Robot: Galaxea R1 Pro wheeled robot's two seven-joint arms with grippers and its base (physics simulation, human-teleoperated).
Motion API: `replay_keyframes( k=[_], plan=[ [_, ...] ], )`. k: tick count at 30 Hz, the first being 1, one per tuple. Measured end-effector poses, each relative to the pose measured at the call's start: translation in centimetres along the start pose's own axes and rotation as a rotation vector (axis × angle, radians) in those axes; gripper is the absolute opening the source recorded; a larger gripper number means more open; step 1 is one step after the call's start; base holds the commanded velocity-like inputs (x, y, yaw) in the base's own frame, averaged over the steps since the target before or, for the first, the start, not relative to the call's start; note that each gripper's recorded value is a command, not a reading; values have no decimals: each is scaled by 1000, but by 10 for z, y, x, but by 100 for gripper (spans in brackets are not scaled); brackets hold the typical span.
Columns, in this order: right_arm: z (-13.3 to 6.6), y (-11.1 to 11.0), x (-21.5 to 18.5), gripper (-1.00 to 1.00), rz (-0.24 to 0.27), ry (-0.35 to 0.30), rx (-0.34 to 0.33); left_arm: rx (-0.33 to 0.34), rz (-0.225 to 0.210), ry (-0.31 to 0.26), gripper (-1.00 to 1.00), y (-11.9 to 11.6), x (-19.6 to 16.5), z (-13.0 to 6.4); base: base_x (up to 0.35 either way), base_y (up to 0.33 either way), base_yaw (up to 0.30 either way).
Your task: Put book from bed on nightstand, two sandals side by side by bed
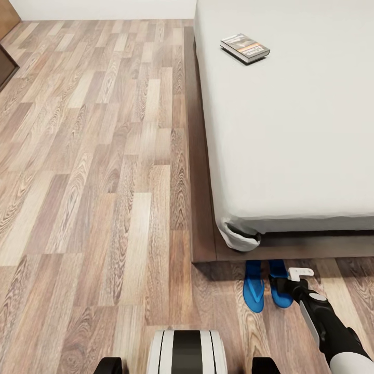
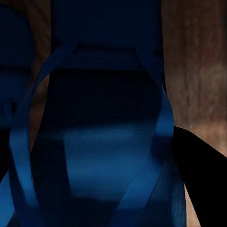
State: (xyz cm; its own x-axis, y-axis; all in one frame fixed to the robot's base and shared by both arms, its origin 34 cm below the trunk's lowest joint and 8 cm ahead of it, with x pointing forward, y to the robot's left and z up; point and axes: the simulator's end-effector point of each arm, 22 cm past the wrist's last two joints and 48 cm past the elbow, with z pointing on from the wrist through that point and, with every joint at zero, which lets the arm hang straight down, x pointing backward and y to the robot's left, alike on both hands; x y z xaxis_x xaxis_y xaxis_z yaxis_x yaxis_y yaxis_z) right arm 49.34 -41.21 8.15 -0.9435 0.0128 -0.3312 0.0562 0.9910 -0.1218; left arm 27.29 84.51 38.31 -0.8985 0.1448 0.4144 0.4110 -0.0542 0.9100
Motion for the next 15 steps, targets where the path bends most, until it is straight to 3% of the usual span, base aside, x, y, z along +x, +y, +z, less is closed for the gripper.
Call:
replay_keyframes(
  k=[15],
  plan=[
    [0, 1, 0, -100, 1, 0, -2, -1, 2, 0, 100, 0, 0, 0, 0, 0, 0]
  ],
)
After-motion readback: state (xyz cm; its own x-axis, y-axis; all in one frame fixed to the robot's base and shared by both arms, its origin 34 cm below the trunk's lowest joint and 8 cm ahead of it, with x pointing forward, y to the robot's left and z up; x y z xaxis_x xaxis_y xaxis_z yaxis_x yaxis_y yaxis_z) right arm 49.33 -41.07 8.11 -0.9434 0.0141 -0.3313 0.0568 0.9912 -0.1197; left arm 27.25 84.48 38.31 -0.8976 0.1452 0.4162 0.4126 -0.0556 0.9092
